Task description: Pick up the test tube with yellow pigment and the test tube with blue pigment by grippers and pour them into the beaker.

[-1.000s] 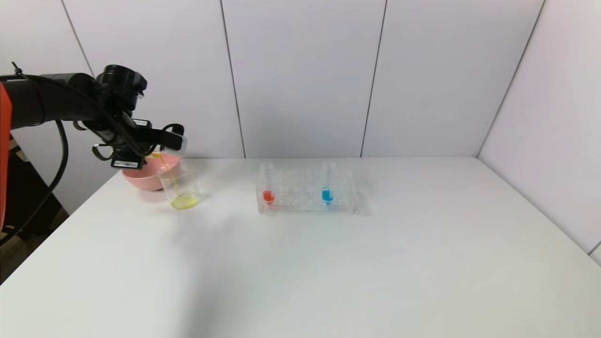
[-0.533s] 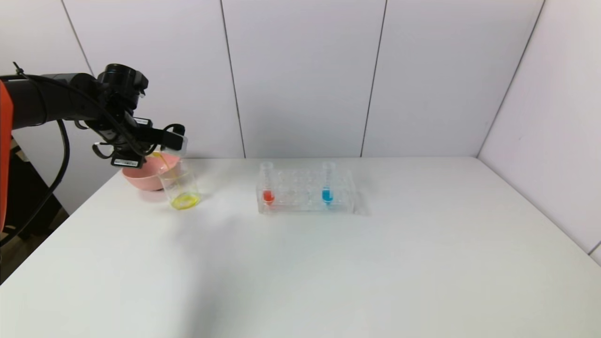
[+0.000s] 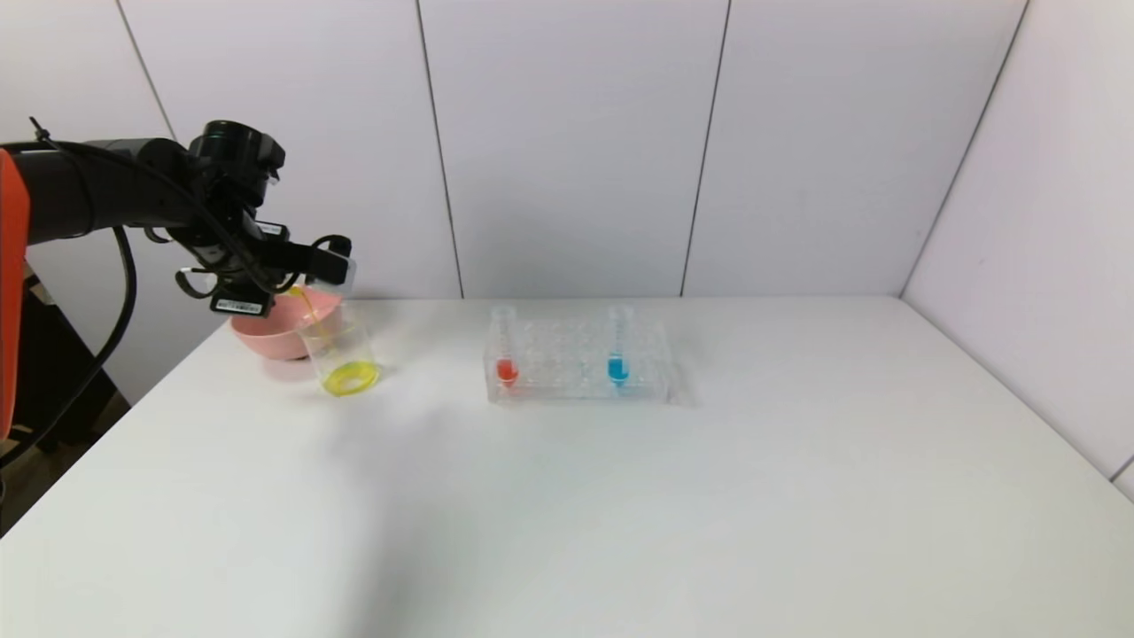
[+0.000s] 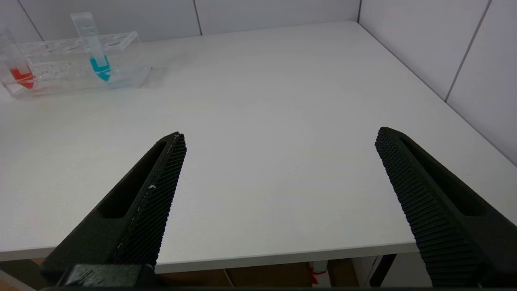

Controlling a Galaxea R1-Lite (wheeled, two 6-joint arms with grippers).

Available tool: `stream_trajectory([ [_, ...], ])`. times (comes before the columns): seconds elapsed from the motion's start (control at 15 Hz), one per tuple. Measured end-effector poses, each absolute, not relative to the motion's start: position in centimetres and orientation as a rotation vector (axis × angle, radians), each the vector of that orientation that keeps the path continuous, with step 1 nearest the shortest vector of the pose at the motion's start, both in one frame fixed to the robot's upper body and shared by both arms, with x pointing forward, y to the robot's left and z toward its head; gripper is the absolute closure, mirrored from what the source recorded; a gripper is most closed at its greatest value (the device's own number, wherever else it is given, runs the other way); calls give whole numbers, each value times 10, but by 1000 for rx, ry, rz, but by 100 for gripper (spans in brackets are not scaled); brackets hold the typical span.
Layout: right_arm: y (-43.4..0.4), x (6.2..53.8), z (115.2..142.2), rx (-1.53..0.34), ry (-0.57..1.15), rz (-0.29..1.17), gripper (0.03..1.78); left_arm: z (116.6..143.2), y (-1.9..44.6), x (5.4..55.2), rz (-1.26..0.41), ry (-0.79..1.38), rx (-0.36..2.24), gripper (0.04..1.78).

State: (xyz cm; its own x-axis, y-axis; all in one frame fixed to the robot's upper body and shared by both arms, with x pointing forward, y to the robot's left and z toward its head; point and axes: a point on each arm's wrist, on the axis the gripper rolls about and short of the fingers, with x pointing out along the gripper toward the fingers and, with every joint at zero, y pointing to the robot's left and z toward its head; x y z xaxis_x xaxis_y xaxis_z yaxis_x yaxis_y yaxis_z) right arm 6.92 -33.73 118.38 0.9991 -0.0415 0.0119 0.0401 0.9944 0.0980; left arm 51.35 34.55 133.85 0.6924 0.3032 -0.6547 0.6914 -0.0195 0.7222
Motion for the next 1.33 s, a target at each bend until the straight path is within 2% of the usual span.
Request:
stream_trajectory([
  [1.33,-337,69,1184,98,-14,-40,10,1336,344,513,-389,840,1610,130],
])
